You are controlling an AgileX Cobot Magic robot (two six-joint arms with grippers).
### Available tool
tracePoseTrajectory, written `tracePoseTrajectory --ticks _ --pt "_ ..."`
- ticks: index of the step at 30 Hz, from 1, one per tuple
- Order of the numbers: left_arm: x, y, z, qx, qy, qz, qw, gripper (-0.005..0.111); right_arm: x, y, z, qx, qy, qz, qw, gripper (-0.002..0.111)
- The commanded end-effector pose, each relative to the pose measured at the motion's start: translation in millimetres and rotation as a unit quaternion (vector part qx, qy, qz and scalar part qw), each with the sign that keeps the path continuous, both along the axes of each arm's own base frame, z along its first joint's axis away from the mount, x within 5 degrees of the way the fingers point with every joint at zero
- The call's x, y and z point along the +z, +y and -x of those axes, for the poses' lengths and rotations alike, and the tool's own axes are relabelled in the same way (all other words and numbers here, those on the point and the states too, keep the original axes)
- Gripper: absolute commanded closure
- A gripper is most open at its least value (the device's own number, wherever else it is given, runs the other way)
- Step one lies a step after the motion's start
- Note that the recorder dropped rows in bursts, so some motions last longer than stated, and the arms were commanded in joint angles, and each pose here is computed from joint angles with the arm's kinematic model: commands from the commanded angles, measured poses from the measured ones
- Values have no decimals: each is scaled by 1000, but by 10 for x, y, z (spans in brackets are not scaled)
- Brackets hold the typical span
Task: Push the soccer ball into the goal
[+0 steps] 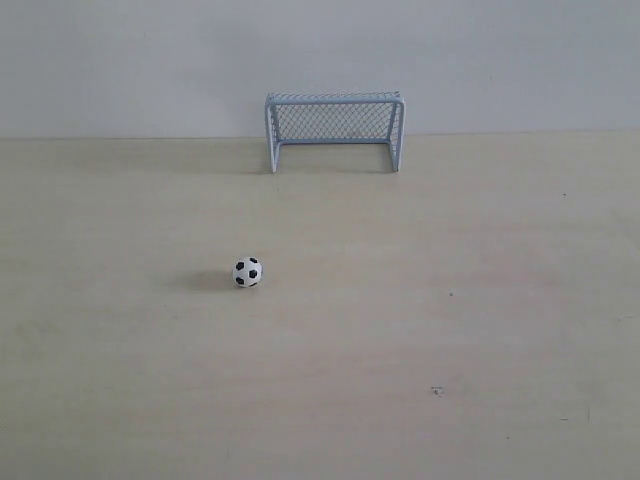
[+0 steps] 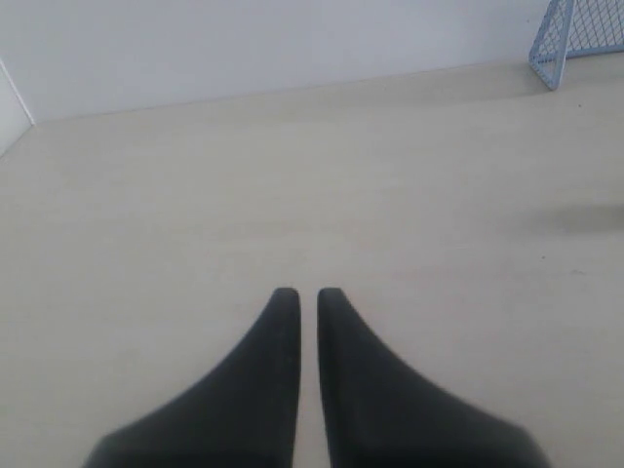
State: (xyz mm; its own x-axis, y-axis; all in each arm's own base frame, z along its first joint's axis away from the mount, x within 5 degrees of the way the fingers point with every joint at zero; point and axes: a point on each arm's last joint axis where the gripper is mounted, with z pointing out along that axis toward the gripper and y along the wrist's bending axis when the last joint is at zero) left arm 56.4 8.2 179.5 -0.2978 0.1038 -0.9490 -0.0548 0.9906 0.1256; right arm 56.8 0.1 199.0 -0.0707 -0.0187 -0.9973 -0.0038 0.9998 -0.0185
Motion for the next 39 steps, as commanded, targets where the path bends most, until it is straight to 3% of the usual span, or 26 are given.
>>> tracePoseTrajectory --ticks 1,17,39 --pt "14 -5 -5 -3 -1 4 1000 100 57 -2 3 -1 -32 5 999 108" --pt "14 -5 -5 -3 -1 4 1000 100 86 -2 5 -1 -42 22 999 108" --pt "14 -5 -5 -3 -1 4 1000 100 621 -1 -282 -1 -57 -6 998 108"
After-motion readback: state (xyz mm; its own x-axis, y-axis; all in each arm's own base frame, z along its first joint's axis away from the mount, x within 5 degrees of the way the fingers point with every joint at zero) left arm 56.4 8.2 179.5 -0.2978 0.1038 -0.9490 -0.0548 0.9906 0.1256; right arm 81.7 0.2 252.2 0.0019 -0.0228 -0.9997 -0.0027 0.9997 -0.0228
